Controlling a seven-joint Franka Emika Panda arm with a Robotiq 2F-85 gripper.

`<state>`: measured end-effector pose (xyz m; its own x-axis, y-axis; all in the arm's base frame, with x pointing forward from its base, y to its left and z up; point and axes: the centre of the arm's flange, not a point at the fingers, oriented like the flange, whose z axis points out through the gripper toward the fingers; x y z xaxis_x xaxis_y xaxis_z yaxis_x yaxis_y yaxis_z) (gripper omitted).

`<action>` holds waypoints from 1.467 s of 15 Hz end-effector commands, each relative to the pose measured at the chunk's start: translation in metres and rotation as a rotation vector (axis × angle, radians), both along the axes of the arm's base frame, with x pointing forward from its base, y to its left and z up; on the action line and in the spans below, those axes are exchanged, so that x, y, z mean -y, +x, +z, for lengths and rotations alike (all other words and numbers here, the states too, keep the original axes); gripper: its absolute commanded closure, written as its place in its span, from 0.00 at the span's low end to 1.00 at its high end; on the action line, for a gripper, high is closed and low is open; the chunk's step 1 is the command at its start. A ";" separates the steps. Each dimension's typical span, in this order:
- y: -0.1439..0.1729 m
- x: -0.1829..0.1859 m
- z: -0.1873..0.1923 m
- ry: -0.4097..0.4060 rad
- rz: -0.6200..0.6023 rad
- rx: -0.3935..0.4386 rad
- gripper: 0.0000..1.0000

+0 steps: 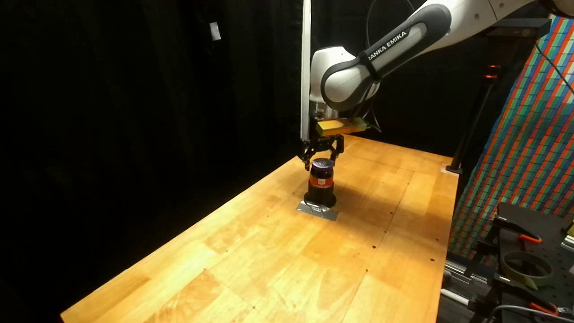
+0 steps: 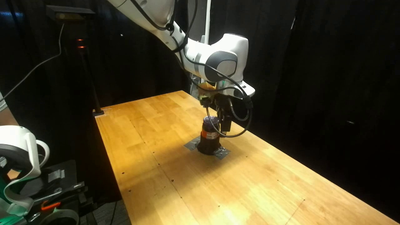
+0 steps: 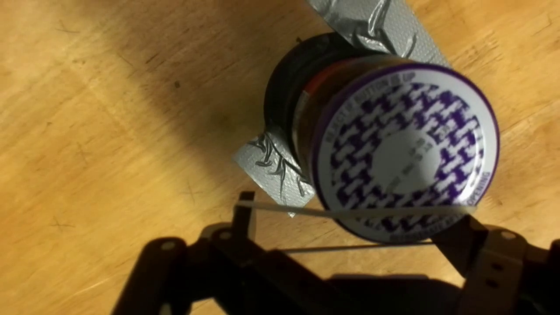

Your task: Put the rubber band on the jar.

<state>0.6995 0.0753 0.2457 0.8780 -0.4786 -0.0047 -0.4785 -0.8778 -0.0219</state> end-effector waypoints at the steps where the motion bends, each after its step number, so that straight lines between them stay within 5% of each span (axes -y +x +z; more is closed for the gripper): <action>1: -0.018 -0.015 0.007 0.075 0.052 -0.044 0.00; 5: -0.041 -0.037 0.019 0.132 0.116 -0.069 0.00; 14: -0.092 -0.044 0.020 0.121 0.146 -0.099 0.00; 15: -0.098 -0.047 0.020 0.112 0.147 -0.093 0.25; 22: -0.133 -0.057 0.025 0.058 0.097 0.098 0.73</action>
<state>0.6048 0.1257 0.2576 0.9315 -0.3630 -0.0243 -0.3634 -0.9255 -0.1063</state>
